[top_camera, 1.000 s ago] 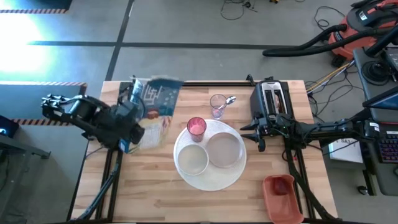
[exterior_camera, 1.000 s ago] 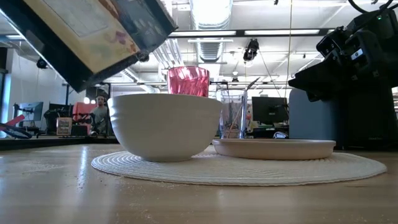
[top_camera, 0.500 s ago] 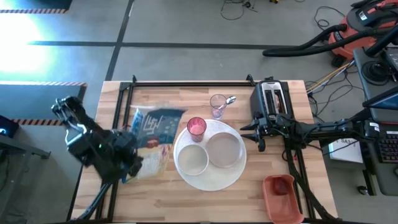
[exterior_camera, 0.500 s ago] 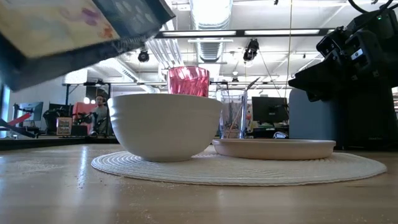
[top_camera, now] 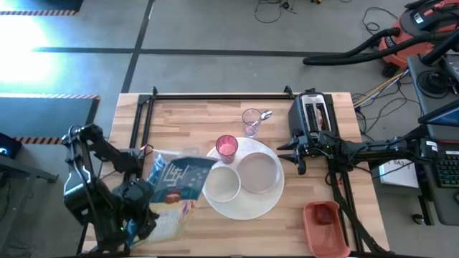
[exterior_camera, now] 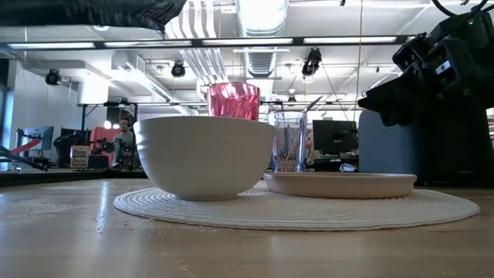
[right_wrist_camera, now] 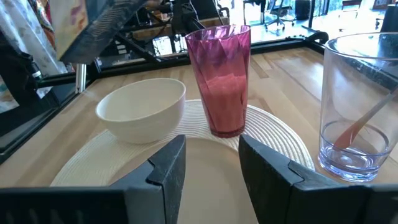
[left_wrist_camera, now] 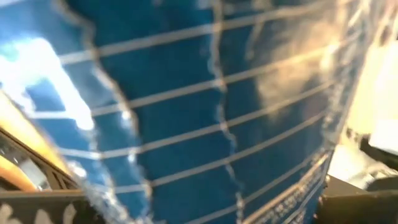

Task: Arrange a breakfast setting
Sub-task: Pour the cereal from the blue cereal box into the white bowl

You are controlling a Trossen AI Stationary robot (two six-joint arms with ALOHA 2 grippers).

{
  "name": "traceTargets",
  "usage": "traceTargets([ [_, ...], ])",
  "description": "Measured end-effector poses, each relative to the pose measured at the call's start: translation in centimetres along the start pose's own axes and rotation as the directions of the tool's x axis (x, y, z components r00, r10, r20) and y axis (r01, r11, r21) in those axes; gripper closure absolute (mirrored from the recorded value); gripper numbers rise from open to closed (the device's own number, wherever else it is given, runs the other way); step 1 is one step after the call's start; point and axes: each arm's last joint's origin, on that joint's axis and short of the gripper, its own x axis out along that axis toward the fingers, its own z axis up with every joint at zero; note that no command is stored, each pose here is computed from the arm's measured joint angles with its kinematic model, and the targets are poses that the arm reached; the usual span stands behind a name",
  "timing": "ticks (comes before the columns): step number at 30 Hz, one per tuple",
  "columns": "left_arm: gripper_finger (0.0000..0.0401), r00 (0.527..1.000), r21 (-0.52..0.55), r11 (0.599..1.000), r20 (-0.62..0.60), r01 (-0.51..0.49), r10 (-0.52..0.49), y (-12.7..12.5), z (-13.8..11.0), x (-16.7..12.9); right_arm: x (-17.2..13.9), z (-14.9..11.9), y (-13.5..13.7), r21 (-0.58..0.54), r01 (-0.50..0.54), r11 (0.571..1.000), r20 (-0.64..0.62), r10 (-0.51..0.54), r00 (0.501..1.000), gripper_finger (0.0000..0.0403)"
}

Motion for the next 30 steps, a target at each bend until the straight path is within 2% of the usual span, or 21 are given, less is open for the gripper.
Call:
traceTargets([
  [10, 0.0225, 0.991, -0.076, 0.996, -0.125, 0.048, -0.058, -2.3, 1.4, -0.7, 0.0, 0.0, 0.0, 0.0, 0.0, 1.0, 0.0, 0.0, 1.0, 0.0264],
  [18, 0.0225, 0.969, -0.056, 0.997, -0.237, 0.053, -0.064, -4.8, 3.0, 0.5, 0.0, 0.0, 0.0, 0.0, 0.0, 1.0, 0.0, 0.0, 1.0, 0.0264],
  [25, 0.0225, 0.953, -0.116, 0.993, -0.297, 0.025, -0.059, -5.3, 5.3, 1.3, 0.0, 0.0, 0.0, 0.0, 0.0, 1.0, 0.0, 0.0, 1.0, 0.0264],
  [30, 0.0225, 0.915, -0.116, 0.993, -0.399, 0.008, -0.054, -5.1, 7.2, 2.5, 0.0, 0.0, 0.0, 0.0, 0.0, 1.0, 0.0, 0.0, 1.0, 0.0264],
])
